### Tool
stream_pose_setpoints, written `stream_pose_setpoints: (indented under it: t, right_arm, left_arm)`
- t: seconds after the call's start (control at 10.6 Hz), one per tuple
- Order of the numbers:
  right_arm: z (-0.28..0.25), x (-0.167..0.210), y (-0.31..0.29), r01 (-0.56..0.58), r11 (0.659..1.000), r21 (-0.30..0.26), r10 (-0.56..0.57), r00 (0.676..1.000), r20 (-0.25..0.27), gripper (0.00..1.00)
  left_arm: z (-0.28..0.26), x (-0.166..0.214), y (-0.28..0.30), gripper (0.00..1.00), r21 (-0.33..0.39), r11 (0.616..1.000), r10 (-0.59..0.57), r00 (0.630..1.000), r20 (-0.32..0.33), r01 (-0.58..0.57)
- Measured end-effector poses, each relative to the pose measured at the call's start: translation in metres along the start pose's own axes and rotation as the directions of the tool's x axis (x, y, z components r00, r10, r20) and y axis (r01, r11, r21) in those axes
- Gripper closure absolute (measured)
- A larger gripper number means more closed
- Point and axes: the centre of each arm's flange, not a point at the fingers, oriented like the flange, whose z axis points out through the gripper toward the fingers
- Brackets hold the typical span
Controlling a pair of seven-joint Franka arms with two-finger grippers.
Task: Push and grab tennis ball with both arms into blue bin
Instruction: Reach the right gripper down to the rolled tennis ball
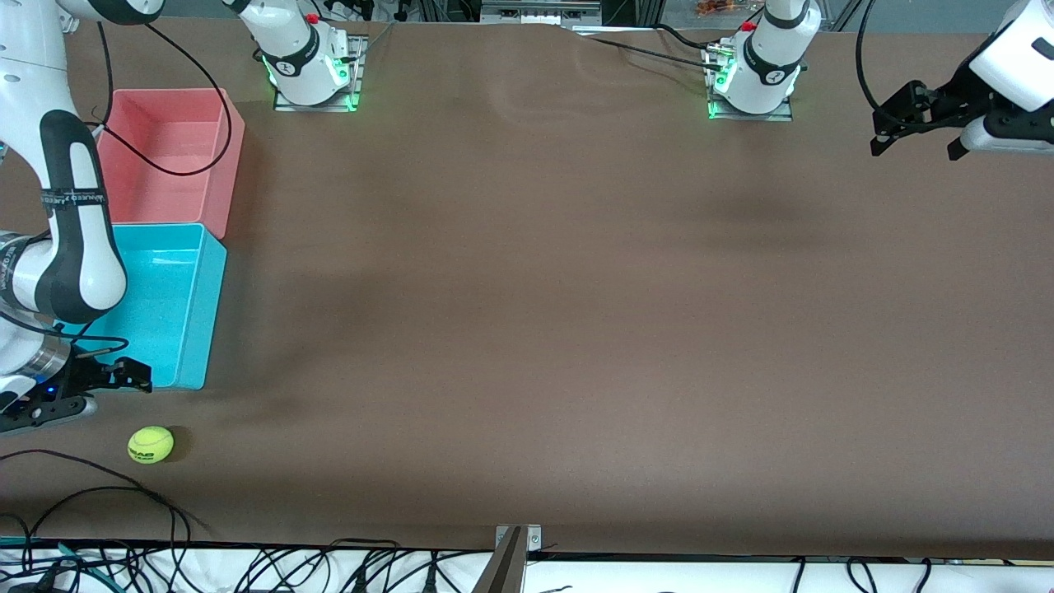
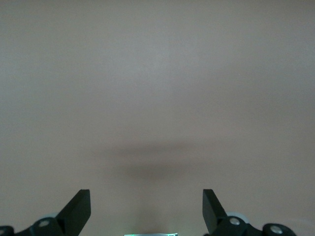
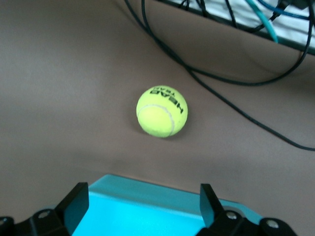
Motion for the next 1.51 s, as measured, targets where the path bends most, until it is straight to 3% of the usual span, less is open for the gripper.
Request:
stream_pose_setpoints:
  t: [0.38,1.04,1.51]
  right_arm:
    - [0.016,0.007,-0.001,-0.011,1.0,-0.004,0.01,0.998,-0.054,0.0]
    - [0.041,0.046,-0.021,-0.009,1.0,-0.008,0.008,0.994,-0.11,0.0]
    - [0.055,0.053,-0.011,-0.015,1.0,-0.022,0.012,0.992,-0.128,0.0]
  left_arm:
    - [0.023,0.02,-0.001,0.0,-0.001,1.0,-0.006,0.999,0.049,0.006]
    - [0.018,0.024,0.002,0.0,-0.002,1.0,-0.001,0.999,0.039,0.001]
    - [0.018,0.024,0.002,0.0,-0.002,1.0,0.001,0.999,0.039,0.0]
